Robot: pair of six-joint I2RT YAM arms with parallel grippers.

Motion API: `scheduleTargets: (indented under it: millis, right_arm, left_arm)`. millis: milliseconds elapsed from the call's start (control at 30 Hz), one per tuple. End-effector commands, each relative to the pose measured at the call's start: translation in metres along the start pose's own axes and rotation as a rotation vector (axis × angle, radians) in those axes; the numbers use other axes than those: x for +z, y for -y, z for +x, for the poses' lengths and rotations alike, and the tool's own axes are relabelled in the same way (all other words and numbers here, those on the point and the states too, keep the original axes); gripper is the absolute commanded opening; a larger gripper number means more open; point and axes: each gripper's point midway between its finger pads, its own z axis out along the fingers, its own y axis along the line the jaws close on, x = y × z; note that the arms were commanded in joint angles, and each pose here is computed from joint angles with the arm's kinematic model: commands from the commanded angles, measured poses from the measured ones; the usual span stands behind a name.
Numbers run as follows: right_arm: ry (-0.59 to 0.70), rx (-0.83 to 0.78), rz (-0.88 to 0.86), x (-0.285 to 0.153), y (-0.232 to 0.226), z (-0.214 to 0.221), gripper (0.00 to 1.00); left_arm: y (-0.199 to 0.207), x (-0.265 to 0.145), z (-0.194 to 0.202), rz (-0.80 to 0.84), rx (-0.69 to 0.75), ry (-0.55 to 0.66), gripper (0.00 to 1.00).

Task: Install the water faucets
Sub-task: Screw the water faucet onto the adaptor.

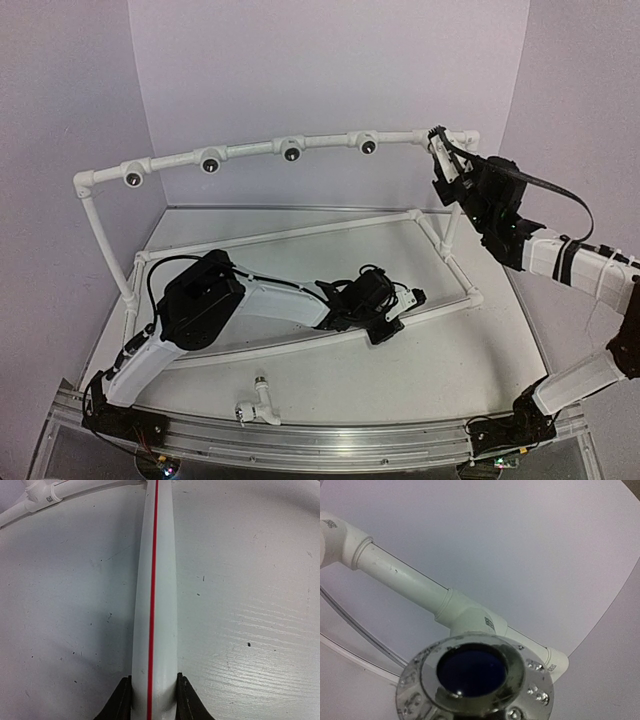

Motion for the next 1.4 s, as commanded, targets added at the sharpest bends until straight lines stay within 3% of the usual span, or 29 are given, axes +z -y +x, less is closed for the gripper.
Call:
scheduleTargets:
  millis: [0,1367]
  right_arm:
    - [-0.079,0.086,0.182,0.005,0.052,0.025,0.00]
    - [-0.115,0.462,0.169,0.010,0.041,0.058,0.00]
  left_arm:
    - [0.080,0.009,0.154,0.172,-0.015,-0.464,0.00]
    - [0.083,0.010,0.157,0.180,-0.012,-0.475,0.00]
